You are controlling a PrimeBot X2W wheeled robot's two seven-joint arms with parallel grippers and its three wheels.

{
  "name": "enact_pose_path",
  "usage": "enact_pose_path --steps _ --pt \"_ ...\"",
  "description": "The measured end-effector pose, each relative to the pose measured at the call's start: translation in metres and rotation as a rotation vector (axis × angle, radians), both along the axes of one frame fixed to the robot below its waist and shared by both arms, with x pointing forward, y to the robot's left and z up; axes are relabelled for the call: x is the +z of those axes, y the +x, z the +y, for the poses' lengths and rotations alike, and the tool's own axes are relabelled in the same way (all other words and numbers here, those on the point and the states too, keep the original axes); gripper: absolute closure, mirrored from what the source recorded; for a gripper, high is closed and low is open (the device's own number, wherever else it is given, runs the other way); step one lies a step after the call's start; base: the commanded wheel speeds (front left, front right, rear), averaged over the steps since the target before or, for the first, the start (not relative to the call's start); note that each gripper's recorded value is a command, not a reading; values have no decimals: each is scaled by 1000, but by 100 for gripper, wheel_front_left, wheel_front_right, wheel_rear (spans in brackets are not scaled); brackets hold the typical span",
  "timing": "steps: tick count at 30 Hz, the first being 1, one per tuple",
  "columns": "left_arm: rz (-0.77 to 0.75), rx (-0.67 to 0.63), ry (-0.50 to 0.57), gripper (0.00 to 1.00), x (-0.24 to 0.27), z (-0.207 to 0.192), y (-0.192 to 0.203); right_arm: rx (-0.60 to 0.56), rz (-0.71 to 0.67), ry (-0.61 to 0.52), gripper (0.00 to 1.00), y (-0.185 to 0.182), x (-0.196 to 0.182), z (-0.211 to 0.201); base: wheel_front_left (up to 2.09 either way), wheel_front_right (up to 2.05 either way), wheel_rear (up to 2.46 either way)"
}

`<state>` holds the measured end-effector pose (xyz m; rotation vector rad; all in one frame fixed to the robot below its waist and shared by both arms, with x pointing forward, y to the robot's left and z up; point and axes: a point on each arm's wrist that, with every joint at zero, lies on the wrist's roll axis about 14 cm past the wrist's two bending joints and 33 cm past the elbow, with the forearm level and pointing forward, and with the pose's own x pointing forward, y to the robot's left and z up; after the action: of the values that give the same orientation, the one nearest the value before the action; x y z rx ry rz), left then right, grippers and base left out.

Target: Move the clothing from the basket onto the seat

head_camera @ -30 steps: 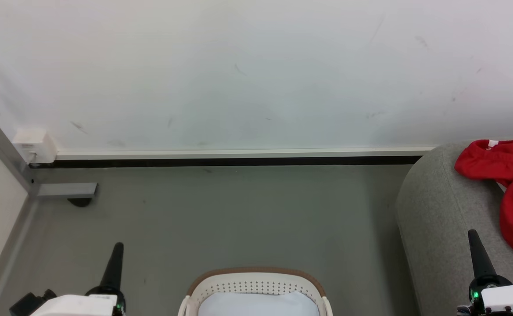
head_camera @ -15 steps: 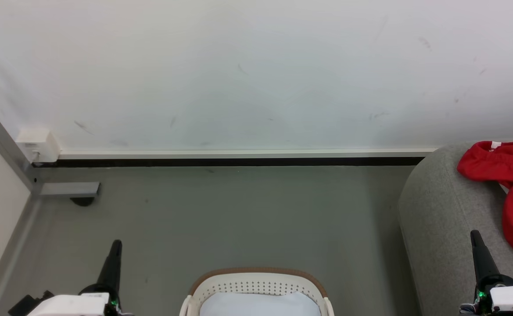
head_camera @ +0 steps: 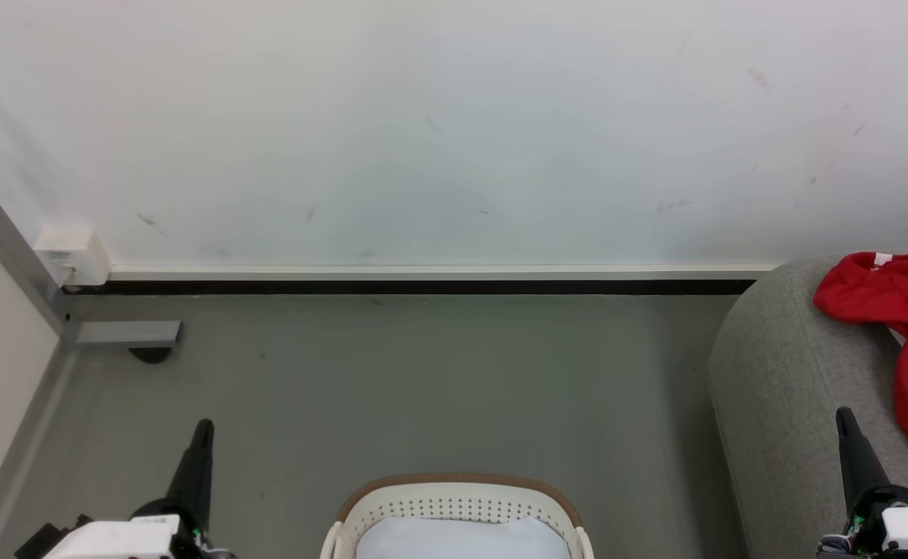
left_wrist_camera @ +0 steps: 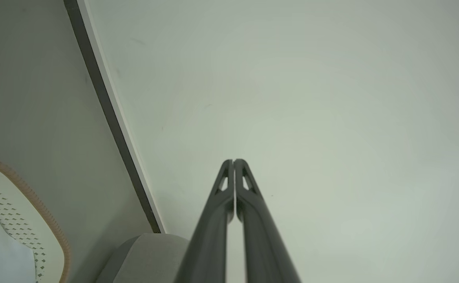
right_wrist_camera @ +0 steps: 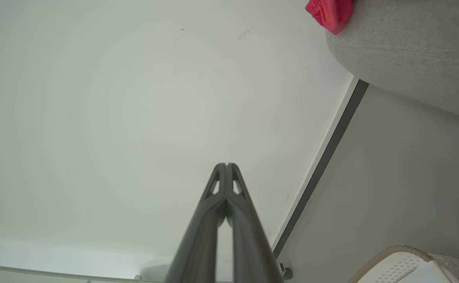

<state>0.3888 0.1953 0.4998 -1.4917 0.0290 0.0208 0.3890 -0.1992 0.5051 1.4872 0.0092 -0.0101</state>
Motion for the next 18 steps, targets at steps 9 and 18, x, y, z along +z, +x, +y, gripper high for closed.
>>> enact_pose_path --steps 9,18 --pt "-16 4 -58 100 4 3 0 0 -7 56 100 1 1 -1 0 0 0" --pt "-23 5 -80 100 5 4 0 0 -11 87 100 1 2 -1 0 0 0"
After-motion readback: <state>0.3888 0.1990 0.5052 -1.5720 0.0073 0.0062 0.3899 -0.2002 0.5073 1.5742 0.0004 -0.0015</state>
